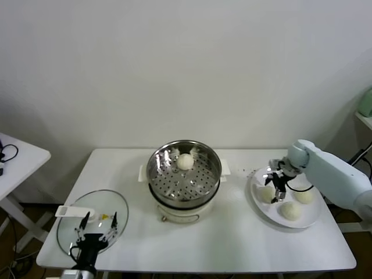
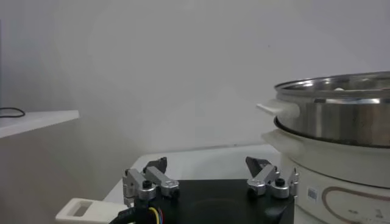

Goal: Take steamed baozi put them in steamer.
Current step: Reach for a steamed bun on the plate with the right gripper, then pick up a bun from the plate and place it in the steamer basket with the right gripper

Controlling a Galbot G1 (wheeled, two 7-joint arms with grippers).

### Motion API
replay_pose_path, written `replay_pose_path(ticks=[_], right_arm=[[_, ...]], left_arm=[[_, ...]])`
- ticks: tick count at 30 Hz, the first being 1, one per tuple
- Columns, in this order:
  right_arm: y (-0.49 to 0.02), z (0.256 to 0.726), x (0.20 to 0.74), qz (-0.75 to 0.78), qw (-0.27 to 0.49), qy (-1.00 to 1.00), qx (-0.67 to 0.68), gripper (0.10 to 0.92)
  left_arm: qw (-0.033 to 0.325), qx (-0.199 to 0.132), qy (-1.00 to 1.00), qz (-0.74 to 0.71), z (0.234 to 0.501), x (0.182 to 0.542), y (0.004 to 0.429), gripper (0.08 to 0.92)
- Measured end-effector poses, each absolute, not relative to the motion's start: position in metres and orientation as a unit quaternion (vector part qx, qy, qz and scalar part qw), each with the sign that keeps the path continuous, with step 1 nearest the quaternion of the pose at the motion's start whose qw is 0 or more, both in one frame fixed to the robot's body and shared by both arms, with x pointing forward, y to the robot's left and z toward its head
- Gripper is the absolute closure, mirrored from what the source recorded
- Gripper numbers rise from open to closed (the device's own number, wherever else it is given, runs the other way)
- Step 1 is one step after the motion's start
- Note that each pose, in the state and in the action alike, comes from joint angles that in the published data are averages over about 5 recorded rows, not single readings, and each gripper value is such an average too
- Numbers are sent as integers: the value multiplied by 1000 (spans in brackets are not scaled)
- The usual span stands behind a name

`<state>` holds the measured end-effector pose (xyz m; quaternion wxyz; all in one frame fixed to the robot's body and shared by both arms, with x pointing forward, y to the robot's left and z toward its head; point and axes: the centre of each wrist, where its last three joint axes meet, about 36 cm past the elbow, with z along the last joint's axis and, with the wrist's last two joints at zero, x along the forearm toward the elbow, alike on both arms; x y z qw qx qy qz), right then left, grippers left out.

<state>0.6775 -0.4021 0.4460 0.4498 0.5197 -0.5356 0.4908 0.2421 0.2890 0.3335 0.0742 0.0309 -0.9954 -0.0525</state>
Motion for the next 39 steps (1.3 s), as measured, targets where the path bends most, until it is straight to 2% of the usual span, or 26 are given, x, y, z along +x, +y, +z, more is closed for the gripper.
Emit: replay_pose_path(ticks=[9, 21, 31, 39], right_arm=[[-403, 445, 678, 489, 454, -534, 520, 310], [-404, 470, 685, 481, 446, -553, 514, 318], [-382, 558, 712, 461, 409, -599, 511, 311], [-337, 646, 729, 440, 355, -635, 527, 310]], left_arm=[[75, 31, -995, -53, 333, 242, 288, 177], [74, 32, -995, -52, 334, 242, 288, 177], [66, 31, -996, -46, 339, 246, 285, 177], [66, 26, -997, -36, 343, 245, 278, 177]])
